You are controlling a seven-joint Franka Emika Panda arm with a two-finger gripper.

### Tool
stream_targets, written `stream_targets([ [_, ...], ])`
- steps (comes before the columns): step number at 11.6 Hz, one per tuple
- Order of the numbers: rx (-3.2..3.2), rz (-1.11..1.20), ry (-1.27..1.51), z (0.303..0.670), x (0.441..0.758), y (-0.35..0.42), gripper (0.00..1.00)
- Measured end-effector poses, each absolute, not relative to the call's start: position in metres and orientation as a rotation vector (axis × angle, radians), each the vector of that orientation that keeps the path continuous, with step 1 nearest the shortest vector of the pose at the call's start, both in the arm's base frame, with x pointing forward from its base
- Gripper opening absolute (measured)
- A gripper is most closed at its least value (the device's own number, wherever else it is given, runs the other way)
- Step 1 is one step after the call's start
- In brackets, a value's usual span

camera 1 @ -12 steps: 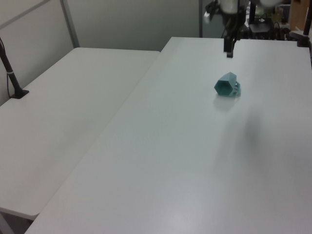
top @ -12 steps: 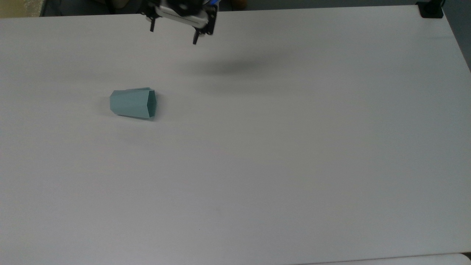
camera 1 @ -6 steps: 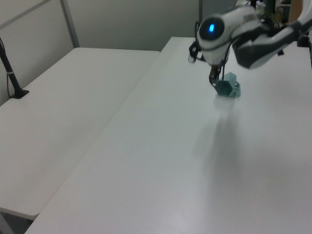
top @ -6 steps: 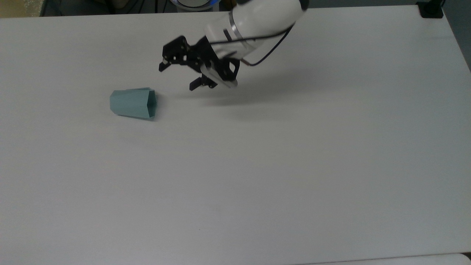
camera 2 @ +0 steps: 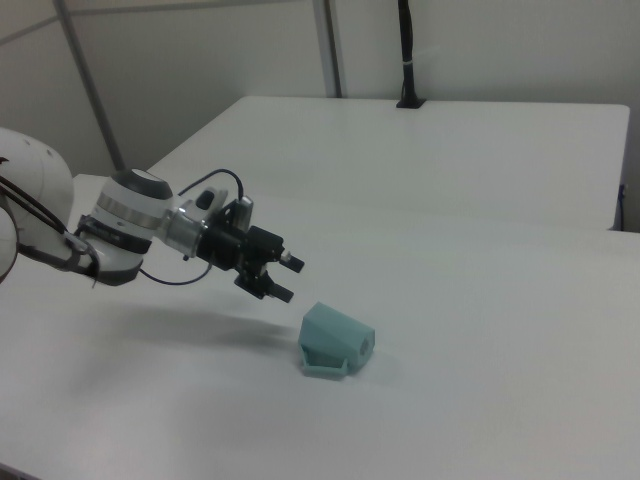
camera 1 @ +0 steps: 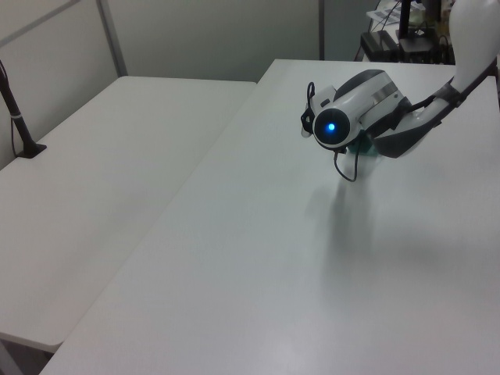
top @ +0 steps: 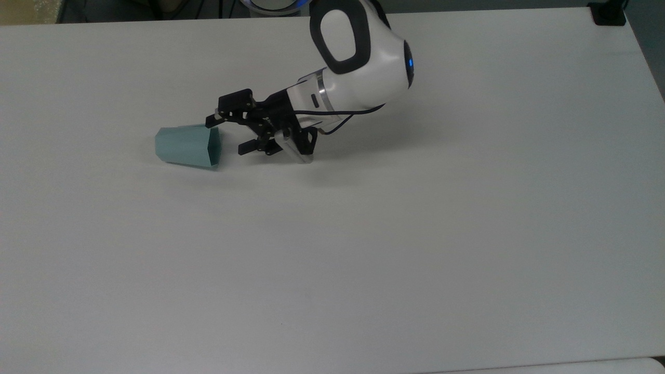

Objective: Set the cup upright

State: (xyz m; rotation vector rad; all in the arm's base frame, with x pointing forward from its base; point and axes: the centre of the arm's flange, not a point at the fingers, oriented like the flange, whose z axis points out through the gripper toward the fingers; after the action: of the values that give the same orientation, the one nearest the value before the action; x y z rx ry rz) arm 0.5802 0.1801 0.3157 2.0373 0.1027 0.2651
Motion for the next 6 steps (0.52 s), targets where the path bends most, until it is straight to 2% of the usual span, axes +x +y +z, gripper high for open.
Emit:
stream_targets([
  [6, 1.989, 0.225, 0.013, 0.285, 0.577, 0.128, 1.00],
])
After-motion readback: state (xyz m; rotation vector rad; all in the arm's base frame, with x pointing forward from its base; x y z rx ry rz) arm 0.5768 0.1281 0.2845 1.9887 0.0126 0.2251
